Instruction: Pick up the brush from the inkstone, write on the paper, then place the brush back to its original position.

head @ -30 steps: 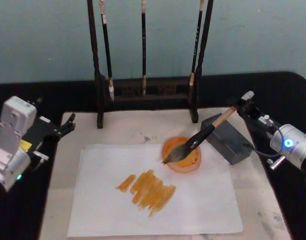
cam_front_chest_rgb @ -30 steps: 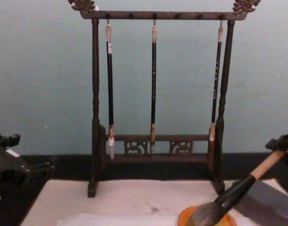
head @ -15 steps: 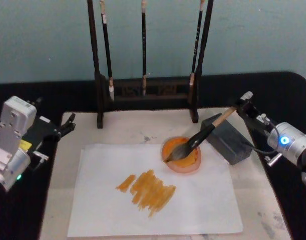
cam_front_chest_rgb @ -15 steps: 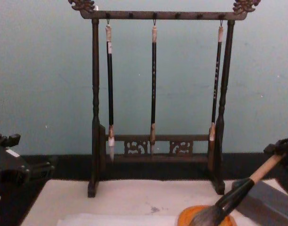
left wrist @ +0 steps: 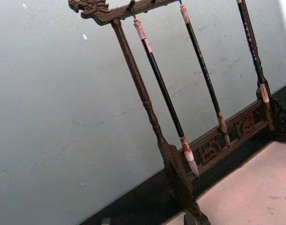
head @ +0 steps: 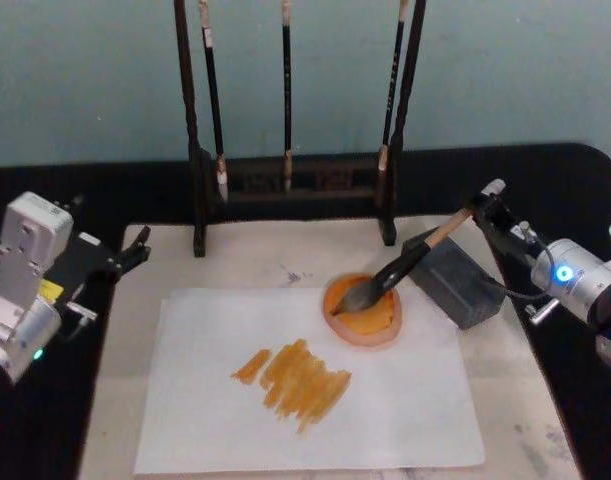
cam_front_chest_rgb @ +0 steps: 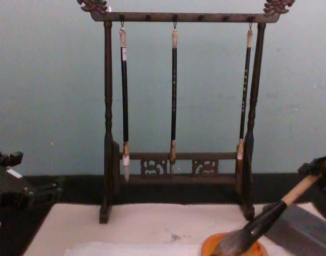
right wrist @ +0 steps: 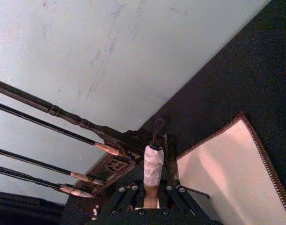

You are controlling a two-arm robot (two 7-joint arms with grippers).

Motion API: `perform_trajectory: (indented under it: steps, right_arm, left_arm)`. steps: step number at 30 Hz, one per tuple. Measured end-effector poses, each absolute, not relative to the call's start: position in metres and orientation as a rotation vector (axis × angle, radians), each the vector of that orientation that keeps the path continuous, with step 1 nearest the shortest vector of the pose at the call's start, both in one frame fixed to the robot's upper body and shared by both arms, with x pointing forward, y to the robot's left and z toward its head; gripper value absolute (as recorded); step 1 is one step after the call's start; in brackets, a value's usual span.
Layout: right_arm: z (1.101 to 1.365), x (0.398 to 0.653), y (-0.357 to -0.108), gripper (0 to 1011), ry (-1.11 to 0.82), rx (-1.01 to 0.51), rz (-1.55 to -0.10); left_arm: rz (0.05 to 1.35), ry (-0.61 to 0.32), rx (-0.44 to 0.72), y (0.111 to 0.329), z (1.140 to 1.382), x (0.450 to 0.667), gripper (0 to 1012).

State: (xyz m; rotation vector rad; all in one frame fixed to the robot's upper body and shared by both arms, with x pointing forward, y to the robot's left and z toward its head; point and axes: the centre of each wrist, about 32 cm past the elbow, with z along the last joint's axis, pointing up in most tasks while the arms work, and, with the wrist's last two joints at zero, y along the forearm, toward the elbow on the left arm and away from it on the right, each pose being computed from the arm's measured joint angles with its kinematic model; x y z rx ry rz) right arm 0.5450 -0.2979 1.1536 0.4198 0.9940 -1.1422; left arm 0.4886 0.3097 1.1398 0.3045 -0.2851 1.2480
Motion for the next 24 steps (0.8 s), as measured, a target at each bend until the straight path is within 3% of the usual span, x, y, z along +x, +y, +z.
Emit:
perform_trajectory:
  steps: [24]
  right_arm:
    - [1.1528, 0.5436, -0.2960, 160, 1.022, 0.430, -1.145]
  left_arm:
    - [1.248, -0.285, 0.304, 0.3097, 1.1398, 0.4886, 1010]
